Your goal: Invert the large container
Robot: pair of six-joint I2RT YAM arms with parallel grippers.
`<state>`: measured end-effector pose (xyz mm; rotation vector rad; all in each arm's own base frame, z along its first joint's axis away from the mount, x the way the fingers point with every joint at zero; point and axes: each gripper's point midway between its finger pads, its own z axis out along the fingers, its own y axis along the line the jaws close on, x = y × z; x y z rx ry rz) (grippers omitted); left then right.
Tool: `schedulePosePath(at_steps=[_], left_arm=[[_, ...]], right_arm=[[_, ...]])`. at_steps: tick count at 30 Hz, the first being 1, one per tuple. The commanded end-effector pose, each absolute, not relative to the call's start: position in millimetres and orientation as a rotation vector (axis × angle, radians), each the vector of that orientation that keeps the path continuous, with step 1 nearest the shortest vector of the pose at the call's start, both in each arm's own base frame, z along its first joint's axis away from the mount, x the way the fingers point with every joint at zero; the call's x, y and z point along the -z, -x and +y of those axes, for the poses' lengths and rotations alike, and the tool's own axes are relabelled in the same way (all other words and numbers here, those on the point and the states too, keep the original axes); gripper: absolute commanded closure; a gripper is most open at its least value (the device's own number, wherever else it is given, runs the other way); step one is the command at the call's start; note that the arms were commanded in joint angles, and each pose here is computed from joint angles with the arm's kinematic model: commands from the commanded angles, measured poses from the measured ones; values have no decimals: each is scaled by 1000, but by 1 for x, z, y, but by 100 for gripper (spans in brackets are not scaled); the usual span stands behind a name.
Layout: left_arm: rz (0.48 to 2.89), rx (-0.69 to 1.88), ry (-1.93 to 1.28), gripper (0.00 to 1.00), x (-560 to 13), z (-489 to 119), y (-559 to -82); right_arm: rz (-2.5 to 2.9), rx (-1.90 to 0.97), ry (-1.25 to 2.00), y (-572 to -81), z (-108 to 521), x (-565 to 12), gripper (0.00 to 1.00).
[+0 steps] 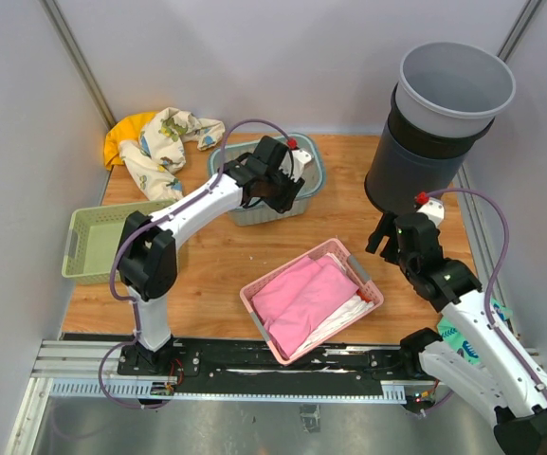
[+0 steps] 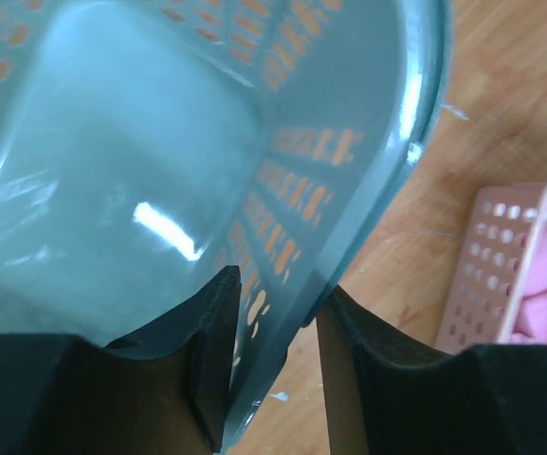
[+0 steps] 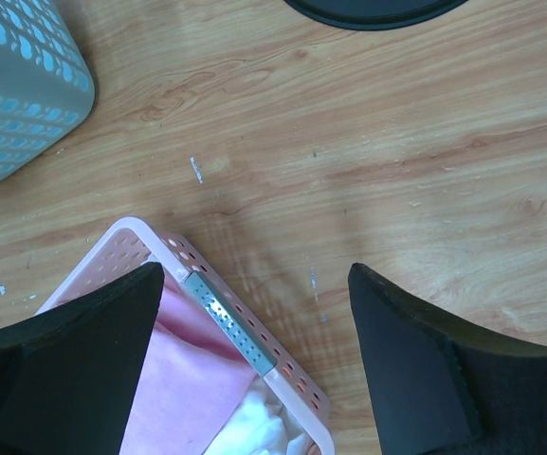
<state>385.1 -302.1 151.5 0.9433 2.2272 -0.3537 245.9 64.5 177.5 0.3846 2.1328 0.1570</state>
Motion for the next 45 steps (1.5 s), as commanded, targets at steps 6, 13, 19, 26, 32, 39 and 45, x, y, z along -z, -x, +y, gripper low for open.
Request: schedulePosePath(at_steps=[6,13,19,26,32,39,45], left_arm=[[2172,581,-905,81,-195,-344,-381],[2094,753,-803,100,-260,-370,-388],[2019,1192,-584,100,-319,-384,-393],[1870,1717,-292,100,-337,-372,-401],[1862,1839,-9,100,-298,-337,-420],[2006,1626,-35,38,-251,-315,-436],[2107,1184,-144,3,-245,-287,-458]], right_arm=[[2138,-154,-419,-246,61,-173,21],[2134,-152,-420,-245,61,-174,23],[2133,-158,-426,-243,60,-172,24],[2122,-155,-433,-239,57,-177,24],[2099,-152,-430,-237,54,-184,24],[2108,-172,-420,-237,57,-184,24],[2111,-202,-384,-241,64,-188,23]])
